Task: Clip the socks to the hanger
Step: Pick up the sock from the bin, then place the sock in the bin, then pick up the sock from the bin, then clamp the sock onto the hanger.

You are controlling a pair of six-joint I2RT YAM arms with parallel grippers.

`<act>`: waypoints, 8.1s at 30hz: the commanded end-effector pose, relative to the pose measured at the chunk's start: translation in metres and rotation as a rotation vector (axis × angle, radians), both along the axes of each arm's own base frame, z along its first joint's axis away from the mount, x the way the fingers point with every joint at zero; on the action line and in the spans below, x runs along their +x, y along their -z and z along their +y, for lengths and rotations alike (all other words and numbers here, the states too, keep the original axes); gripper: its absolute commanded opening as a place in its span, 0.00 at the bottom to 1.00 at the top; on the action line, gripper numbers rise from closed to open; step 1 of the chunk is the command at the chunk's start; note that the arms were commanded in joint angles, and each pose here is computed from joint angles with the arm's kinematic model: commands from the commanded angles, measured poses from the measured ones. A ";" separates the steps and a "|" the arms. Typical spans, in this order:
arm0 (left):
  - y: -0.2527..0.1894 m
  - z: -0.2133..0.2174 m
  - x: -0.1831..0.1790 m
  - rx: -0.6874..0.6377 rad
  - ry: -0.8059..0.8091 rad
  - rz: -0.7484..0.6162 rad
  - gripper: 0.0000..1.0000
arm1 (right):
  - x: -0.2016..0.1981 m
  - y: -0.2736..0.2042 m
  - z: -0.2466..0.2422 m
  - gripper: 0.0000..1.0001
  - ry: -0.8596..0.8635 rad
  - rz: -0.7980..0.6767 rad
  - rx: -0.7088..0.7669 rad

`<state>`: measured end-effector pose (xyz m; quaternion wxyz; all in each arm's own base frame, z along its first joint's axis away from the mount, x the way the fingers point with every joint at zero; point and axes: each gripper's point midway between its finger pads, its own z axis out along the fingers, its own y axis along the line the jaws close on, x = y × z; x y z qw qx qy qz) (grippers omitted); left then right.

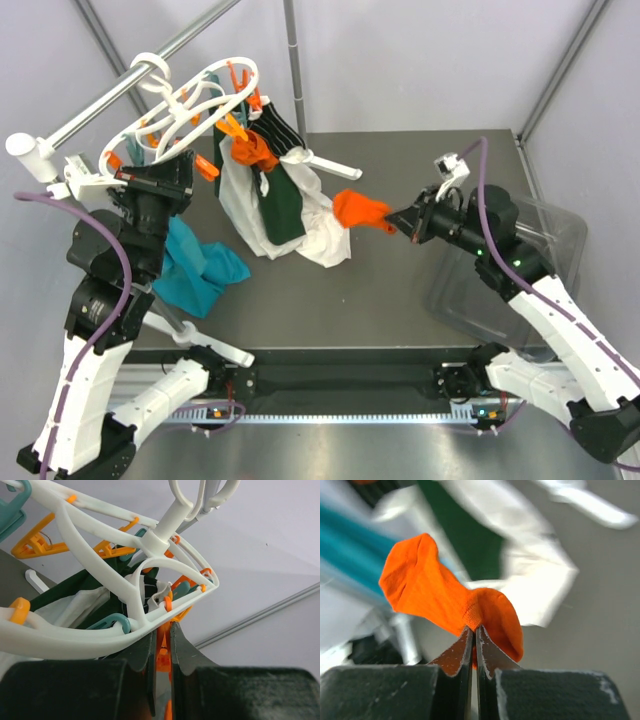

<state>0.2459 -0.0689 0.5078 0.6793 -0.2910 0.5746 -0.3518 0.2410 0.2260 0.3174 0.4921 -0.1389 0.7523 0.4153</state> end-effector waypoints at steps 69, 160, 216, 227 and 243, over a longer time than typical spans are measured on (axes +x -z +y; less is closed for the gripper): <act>0.041 -0.020 -0.009 0.061 0.124 0.117 0.00 | 0.007 0.277 -0.374 0.56 1.642 0.863 -0.386; 0.064 -0.027 -0.004 0.084 0.144 0.123 0.00 | 0.074 0.237 -0.295 0.00 0.590 0.267 -1.113; 0.069 -0.026 -0.012 0.239 0.164 0.054 0.00 | -0.058 -0.137 0.266 0.00 -0.424 -0.005 0.033; 0.075 -0.032 -0.012 0.290 0.191 0.022 0.00 | -0.053 -0.144 0.268 0.00 -0.438 0.015 0.075; 0.076 -0.033 -0.011 0.325 0.201 0.030 0.00 | -0.045 -0.159 0.273 0.00 -0.437 0.004 0.120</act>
